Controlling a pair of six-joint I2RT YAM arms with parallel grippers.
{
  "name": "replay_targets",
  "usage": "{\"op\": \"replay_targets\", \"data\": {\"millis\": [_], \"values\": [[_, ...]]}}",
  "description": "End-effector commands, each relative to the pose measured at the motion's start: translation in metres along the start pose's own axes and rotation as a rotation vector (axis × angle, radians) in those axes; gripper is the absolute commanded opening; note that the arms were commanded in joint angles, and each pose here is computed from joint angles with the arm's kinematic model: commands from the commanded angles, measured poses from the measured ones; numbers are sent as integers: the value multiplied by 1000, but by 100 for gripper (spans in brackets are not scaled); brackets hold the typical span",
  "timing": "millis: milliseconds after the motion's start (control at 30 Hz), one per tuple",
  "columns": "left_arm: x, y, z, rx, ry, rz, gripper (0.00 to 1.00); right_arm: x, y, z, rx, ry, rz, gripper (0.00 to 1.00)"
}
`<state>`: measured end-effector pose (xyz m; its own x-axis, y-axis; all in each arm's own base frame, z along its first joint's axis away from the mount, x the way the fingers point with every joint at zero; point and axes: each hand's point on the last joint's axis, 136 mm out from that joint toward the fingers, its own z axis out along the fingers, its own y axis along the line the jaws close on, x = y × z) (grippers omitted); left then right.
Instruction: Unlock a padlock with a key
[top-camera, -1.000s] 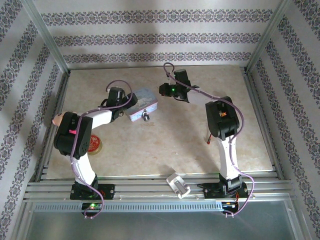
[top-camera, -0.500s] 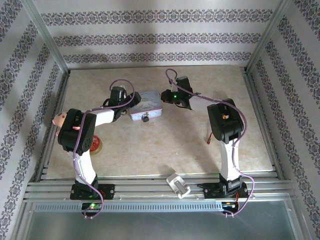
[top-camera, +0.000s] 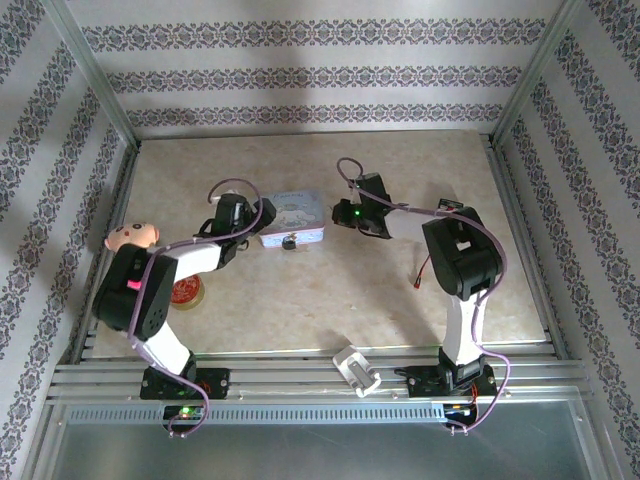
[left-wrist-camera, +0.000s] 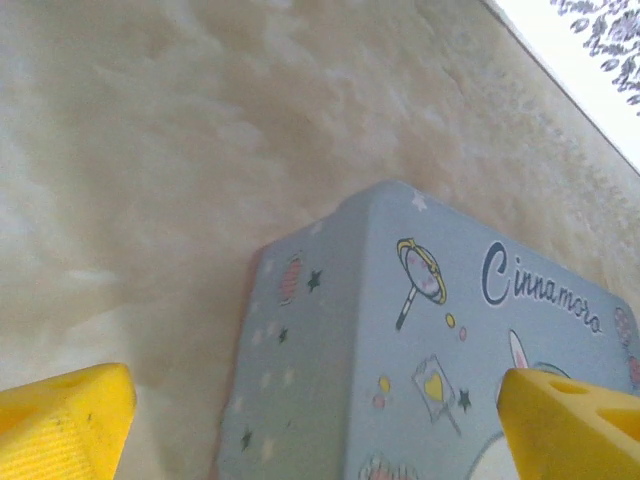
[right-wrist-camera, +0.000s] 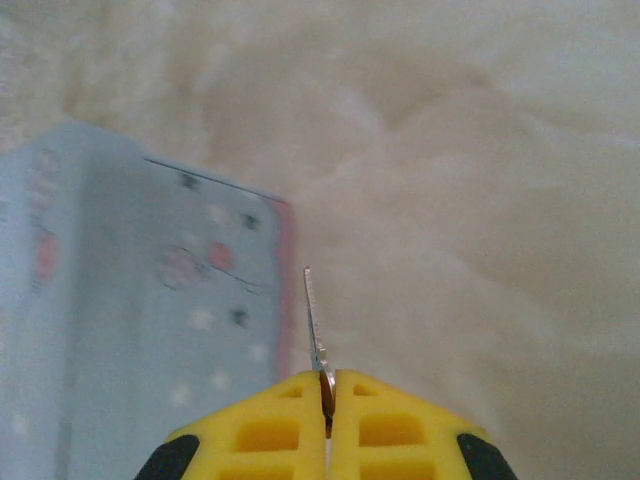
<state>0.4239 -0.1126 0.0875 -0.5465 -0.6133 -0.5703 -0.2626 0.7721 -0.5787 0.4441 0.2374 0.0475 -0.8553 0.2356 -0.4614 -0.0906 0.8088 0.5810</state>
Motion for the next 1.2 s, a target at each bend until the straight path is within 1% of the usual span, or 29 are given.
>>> {"op": "replay_targets", "data": {"millis": [0, 133, 200, 233, 300, 400, 467, 533, 667, 733, 800, 900, 1033, 1167], "values": [[-5, 14, -25, -60, -44, 37, 92, -14, -14, -29, 85, -94, 32, 0], [9, 5, -46, 6, -25, 78, 96, 1, -28, -48, 136, -111, 62, 0], [21, 2, -56, -41, -36, 132, 98, 12, -33, -59, 149, -110, 82, 0], [28, -1, -60, -76, -35, 174, 100, 16, -36, -63, 154, -110, 92, 0], [41, -8, -65, -151, -33, 280, 99, 28, -39, -71, 158, -112, 112, 0], [64, -17, -62, -220, 14, 400, 99, 41, -38, -83, 161, -113, 109, 0], [78, -21, -55, -256, 42, 454, 96, 49, -35, -90, 163, -116, 94, 0], [91, -24, -48, -273, 70, 480, 92, 55, -33, -97, 172, -124, 78, 0], [109, -30, -30, -295, 85, 519, 83, 60, -30, -112, 168, -151, 65, 0], [113, -29, -22, -323, 82, 540, 80, 59, -28, -120, 165, -170, 61, 0], [113, -25, -15, -366, 72, 564, 72, 58, -28, -127, 165, -187, 54, 0], [108, -24, -8, -409, 41, 594, 68, 55, -24, -136, 158, -211, 39, 0], [107, -33, 2, -388, 20, 607, 67, 51, -20, -143, 145, -232, 29, 0], [106, -40, 11, -382, 2, 620, 70, 49, -18, -144, 139, -236, 27, 0]]}}
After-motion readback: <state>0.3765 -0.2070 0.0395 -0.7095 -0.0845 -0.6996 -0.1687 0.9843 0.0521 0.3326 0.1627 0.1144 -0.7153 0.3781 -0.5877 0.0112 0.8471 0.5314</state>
